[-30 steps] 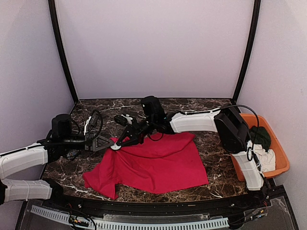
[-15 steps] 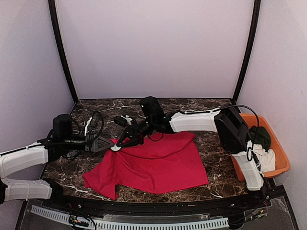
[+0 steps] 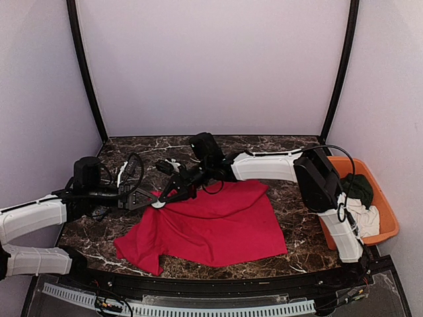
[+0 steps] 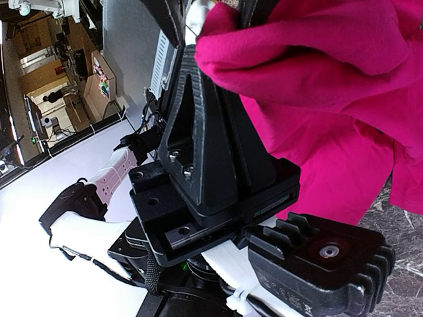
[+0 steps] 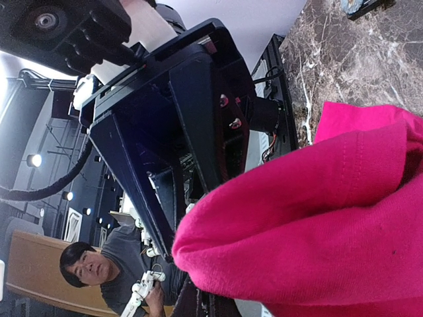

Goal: Pin the brooch onto the clothing
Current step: Pin the brooch onto the flattened clothing.

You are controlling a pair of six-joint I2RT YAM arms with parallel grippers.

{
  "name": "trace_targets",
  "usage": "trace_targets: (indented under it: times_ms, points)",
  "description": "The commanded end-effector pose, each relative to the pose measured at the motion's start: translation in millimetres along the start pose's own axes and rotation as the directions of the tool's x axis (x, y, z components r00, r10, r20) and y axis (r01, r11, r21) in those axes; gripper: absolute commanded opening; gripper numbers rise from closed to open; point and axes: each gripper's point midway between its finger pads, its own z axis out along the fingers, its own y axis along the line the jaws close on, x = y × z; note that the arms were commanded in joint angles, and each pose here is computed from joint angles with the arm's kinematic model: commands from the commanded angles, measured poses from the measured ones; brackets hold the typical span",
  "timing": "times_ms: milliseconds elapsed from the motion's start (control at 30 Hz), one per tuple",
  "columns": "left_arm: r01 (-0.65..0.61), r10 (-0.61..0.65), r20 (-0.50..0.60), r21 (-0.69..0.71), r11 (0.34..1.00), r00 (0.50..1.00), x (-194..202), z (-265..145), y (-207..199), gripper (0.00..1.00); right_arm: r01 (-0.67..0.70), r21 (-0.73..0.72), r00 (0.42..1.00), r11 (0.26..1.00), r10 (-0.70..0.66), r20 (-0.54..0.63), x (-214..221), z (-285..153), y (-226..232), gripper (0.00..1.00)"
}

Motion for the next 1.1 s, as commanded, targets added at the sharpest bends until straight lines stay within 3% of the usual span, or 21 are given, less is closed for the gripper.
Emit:
trace_targets:
  times_ms: [0, 1067]
  points:
    - [-0.012, 0.012, -0.019, -0.002, 1.000, 1.000, -1, 0, -2, 0.27, 0.030, 0.005, 1.000, 1.000, -0.029, -0.008, -2, 7, 0, 0.00]
    - [-0.005, 0.005, 0.005, 0.044, 0.999, 1.000, -4, 4, -6, 0.17, 0.073, -0.019, 0.997, 0.997, -0.074, -0.022, -3, 9, 23, 0.00]
